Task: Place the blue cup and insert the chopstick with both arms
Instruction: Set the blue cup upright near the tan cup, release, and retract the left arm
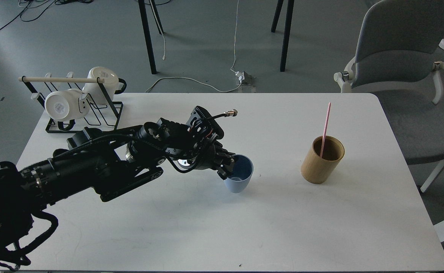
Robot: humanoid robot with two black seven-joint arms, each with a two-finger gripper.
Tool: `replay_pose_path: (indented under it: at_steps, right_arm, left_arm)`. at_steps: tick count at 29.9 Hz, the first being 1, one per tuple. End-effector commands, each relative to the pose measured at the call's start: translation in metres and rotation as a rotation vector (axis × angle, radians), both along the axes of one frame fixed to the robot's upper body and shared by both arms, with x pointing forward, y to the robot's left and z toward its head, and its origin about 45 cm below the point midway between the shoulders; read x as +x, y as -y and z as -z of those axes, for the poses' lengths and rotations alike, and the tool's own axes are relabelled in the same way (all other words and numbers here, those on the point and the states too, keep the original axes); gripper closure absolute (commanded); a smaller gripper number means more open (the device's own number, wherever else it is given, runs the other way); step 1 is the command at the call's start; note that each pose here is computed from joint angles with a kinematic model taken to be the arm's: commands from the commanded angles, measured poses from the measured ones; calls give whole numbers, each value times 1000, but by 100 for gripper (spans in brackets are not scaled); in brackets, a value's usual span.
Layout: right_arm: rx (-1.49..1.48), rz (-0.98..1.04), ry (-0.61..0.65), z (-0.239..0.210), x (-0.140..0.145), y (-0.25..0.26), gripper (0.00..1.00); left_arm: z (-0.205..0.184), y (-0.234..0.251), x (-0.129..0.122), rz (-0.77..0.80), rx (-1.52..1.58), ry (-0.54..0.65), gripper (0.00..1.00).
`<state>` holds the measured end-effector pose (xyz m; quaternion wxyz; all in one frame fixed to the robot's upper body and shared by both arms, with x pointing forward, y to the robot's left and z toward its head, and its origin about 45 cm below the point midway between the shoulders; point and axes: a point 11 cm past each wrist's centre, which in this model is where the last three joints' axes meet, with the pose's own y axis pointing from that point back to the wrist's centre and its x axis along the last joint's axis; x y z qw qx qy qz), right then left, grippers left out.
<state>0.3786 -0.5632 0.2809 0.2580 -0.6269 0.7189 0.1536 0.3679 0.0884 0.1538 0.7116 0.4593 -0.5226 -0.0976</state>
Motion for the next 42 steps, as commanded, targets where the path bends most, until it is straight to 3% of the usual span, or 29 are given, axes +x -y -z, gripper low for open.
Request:
replay_pose_path:
  at_steps: [1, 8, 12, 18, 20, 23, 24, 28, 35, 42]
  right_arm:
    - [-2, 2, 1, -1, 0, 1, 1]
    - [-10, 8, 0, -3, -2, 5, 1]
    - [-10, 3, -3, -3, -1, 4, 1]
    - [-103, -66, -59, -8, 4, -6, 1]
    - [-176, -100, -56, -28, 9, -9, 1]
    - [-281, -141, -51, -54, 12, -12, 1]
    - [-313, -164, -53, -59, 12, -17, 1]
    - [-509, -296, -77, -78, 10, -45, 1]
    - [-800, -511, -70, -90, 8, -116, 1]
    - [-1298, -618, -79, -76, 4, -173, 1]
  left_arm:
    - [6, -1, -1, -6, 13, -7, 94]
    - [6, -1, -1, -6, 9, -12, 86]
    - [4, 1, -3, 0, -4, -19, 71]
    - [-15, -5, 5, -52, -92, -45, 60]
    - [-40, -16, 23, -175, -238, -90, 45]
    - [-73, -23, 40, -309, -468, -186, 4]
    - [-81, -28, 44, -348, -538, -224, 1]
    - [-106, -67, 62, -523, -796, -372, 1]
    - [-146, -138, 100, -848, -1539, -743, 1]
    - [-147, -210, 122, -1025, -1950, -762, 1]
